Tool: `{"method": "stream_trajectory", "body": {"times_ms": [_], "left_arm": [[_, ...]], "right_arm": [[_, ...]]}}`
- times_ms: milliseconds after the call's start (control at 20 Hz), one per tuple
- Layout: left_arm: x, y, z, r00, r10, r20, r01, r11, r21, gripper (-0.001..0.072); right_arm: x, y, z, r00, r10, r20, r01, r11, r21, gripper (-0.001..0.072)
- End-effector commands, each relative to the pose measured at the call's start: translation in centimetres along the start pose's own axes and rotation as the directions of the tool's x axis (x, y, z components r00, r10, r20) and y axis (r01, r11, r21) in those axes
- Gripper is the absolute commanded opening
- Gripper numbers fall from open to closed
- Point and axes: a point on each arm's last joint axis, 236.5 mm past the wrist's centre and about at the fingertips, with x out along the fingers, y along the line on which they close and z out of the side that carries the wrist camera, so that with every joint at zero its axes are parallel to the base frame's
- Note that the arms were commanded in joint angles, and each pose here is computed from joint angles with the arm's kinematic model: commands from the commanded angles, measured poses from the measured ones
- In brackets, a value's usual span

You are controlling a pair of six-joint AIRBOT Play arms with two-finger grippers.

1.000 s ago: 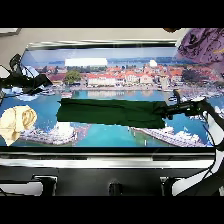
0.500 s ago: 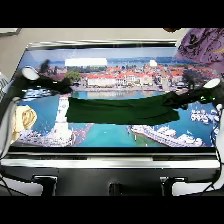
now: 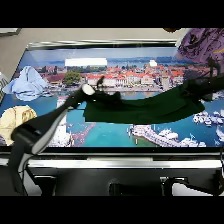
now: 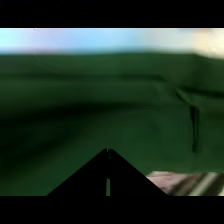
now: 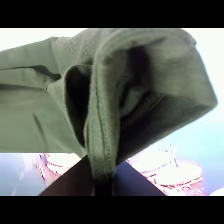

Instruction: Fold the clothes and pants, and hang the long-sleeved shirts on hangers.

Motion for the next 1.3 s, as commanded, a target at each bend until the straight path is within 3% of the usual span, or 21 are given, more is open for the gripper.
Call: {"method": "stream_trajectory", "body": {"times_ms": [0, 500, 800, 1000, 1150, 1250], "left_arm": [[6.2, -5.3, -3.7, 0.994, -0.104, -0.045, 0.102, 0.994, -0.044, 0.0014], [14.0, -10.1, -7.6, 0.97, -0.244, -0.015, 0.231, 0.934, -0.273, 0.0013], [11.5, -9.1, -6.2, 0.968, -0.24, -0.077, 0.218, 0.95, -0.225, 0.0013], [2.4, -6.3, -0.2, 0.991, -0.109, -0.083, 0.101, 0.991, -0.092, 0.0013], [-8.5, -2.3, 4.8, 0.994, 0.107, -0.01, -0.107, 0.994, 0.029, 0.0013], [-16.7, 1.0, 7.2, 0.959, 0.276, 0.07, -0.28, 0.958, 0.068, 0.0013]], "right_arm": [[-2.6, 0.2, 0.3, 0.999, -0.029, 0.024, 0.029, 1.0, 0.008, 0.0032], [-4.1, 1.3, 0.7, 0.999, -0.005, 0.043, 0.005, 1.0, 0.02, 0.0033], [-4.2, 1.6, 1.2, 0.998, 0.004, 0.065, -0.006, 0.999, 0.04, 0.0033], [-3.7, 4.0, 1.0, 0.997, 0.047, 0.057, -0.051, 0.995, 0.082, 0.0033], [-2.3, 9.5, 0.2, 0.995, 0.091, 0.046, -0.094, 0.993, 0.065, 0.0032], [-1.2, 14.5, -0.5, 0.989, 0.136, 0.059, -0.138, 0.99, 0.024, 0.0032]]}}
